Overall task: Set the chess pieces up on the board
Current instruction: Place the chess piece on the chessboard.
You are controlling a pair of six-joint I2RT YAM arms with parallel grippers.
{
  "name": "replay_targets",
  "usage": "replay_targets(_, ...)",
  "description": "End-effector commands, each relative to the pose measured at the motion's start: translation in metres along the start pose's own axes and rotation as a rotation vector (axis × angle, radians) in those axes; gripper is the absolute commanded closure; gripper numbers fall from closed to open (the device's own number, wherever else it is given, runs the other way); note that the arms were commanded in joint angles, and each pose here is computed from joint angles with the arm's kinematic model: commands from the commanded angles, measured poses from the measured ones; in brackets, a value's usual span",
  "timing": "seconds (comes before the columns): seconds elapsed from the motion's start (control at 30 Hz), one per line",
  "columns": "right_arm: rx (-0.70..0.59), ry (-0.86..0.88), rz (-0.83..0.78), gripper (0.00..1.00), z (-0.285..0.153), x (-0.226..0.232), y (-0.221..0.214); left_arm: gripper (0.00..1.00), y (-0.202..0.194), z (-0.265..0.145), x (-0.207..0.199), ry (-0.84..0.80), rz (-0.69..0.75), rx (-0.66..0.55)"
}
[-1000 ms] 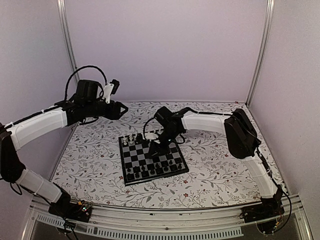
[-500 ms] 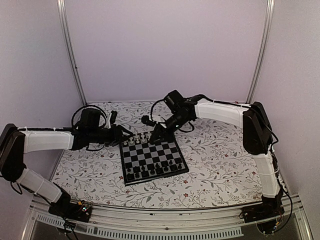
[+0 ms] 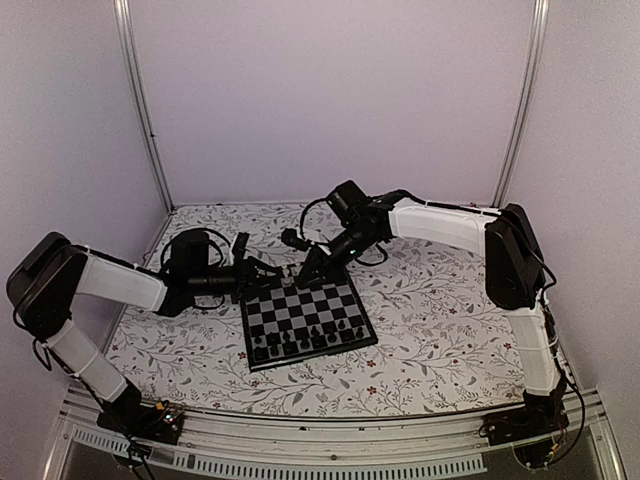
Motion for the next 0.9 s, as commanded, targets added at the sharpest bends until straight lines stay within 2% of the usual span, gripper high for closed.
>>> replay_targets(0.0,-0.046,0.012,-0.01,0.89,-0.011,0.006,0.012,0.62,0.002,0.011,-0.013,-0.102,0.036,0.004)
replay_targets(0.53,-0.05,0.031,0.007,0.89,-0.007,0.005,0.01,0.71,-0.006,0.031,-0.015,-0.171,0.025,0.059)
replay_targets(0.87,-0.051,0.043,0.014,0.89,-0.006,0.004,0.009,0.84,-0.006,0.035,-0.016,-0.199,0.028,0.067)
Point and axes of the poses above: each gripper's point midway between its finger pads, its own z axis out along the fingers, its own x axis along the line the jaws close on, y = z × x, the point moved 10 cm from there along -z, back along the fingers, and after that the axes turned 11 degrees about z, right-handed, at the moved point
